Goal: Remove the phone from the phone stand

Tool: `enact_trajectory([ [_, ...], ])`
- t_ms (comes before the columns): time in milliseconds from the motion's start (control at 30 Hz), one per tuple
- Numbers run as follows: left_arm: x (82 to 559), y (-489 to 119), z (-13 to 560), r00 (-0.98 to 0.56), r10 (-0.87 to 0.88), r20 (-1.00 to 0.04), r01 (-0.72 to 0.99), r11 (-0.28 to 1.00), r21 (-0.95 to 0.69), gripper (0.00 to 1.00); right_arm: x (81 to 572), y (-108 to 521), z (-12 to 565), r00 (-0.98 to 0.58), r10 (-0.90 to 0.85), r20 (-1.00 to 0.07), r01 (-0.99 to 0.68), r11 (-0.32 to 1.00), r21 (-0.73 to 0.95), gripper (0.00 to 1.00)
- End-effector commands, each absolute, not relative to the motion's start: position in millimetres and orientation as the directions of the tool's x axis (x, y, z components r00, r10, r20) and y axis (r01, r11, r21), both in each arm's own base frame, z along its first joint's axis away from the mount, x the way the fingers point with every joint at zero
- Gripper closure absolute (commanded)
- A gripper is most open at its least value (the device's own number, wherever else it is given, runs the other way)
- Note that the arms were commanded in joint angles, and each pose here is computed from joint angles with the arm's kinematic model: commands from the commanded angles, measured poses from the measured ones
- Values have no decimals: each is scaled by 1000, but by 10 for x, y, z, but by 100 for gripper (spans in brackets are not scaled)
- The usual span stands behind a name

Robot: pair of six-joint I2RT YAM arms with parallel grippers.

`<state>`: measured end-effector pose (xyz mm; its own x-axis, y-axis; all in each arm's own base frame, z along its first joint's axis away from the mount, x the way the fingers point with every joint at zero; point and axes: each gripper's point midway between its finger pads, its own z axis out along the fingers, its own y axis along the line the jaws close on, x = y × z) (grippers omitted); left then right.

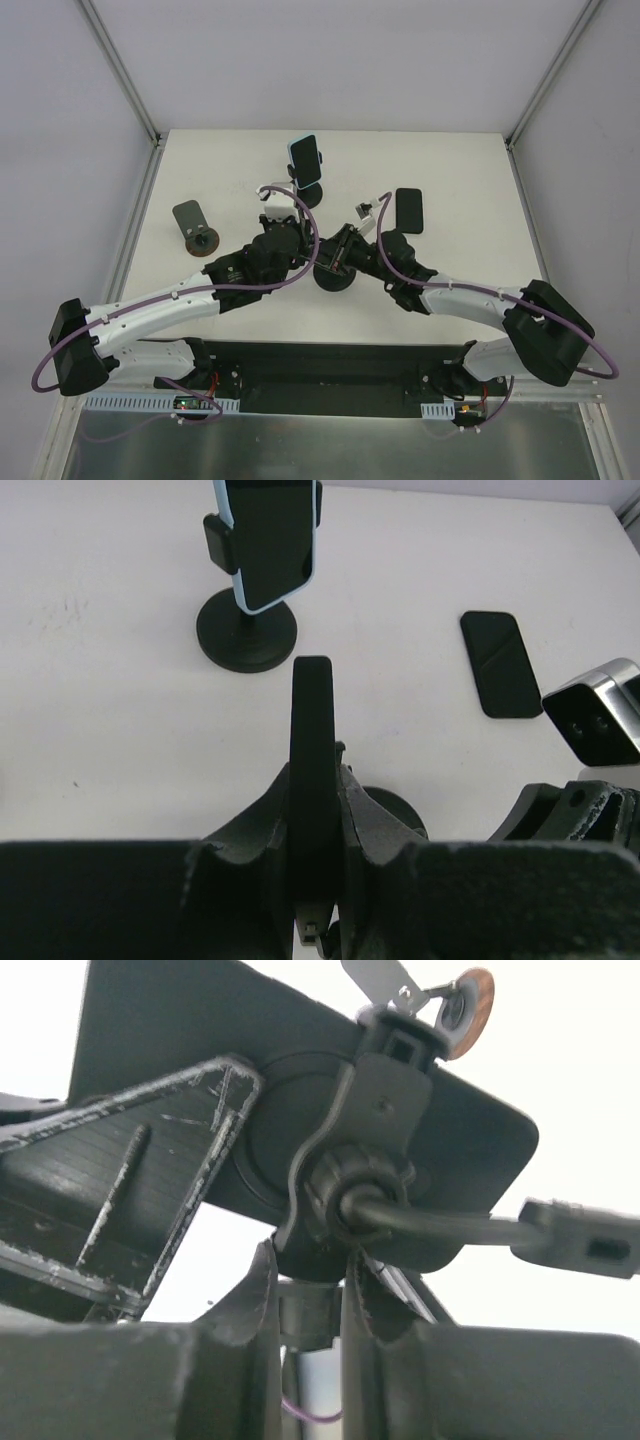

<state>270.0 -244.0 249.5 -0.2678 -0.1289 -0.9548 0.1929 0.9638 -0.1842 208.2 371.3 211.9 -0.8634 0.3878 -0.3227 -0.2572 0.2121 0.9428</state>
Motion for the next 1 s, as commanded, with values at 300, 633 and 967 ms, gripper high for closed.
enact_trajectory([
  [300, 2699, -2519, 2845, -261, -150, -954, 270, 937, -221, 100, 2404, 3256, 1934, -761, 518, -391, -238, 337, 911, 99],
  [633, 2637, -2521, 2639, -313, 68, -947, 349, 936, -49, 100, 2609, 2911, 2028, -686, 567, -457, -255, 401, 880, 99],
  [967, 2702, -2165, 2662, -284, 186, -940, 242, 963, 118, 100, 2646, 2740, 2222, -660, 571, -488, -298, 397, 868, 99],
])
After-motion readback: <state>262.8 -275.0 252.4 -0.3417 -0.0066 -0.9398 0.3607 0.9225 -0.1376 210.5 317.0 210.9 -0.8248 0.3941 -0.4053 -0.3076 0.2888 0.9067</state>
